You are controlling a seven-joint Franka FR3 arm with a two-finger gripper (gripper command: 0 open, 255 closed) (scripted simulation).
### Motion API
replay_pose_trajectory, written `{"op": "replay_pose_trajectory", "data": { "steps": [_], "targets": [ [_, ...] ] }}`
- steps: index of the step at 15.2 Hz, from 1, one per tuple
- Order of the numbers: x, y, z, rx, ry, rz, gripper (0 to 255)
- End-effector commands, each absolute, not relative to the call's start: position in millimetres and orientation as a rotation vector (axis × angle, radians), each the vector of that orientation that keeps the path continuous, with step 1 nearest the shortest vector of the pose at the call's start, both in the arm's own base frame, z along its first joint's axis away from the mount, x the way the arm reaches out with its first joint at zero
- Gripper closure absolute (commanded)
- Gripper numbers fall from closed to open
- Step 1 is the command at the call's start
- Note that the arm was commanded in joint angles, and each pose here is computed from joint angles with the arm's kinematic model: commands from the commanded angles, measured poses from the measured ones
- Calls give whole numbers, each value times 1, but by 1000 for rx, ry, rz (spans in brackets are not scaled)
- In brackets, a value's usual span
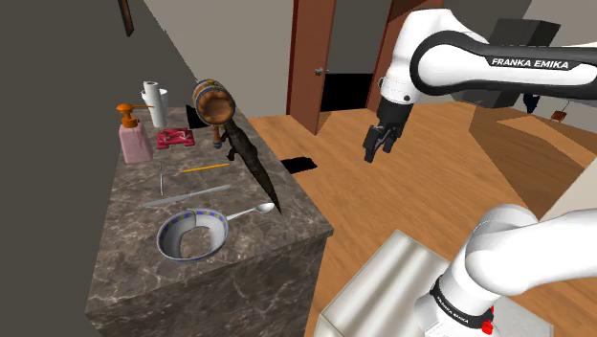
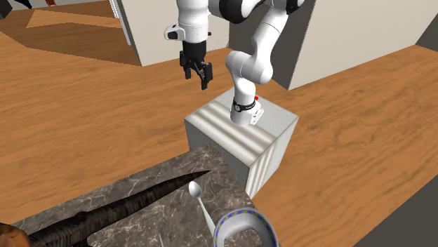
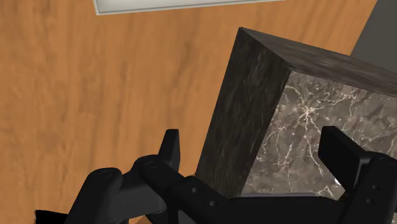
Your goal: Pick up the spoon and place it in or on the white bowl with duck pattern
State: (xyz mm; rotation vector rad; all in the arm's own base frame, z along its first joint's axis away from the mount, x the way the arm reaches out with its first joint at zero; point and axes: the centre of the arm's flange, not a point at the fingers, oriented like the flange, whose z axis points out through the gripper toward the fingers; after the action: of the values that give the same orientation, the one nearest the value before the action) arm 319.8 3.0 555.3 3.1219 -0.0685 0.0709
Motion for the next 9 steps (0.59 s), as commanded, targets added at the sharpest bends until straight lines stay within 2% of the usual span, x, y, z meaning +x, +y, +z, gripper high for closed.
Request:
{"op": "replay_pose_trajectory", "data": {
  "steps": [1, 9],
  "targets": [
    [320, 3, 555, 3122, -68, 71, 0],
    [401, 30, 504, 3162, 346, 110, 0]
  ]
}}
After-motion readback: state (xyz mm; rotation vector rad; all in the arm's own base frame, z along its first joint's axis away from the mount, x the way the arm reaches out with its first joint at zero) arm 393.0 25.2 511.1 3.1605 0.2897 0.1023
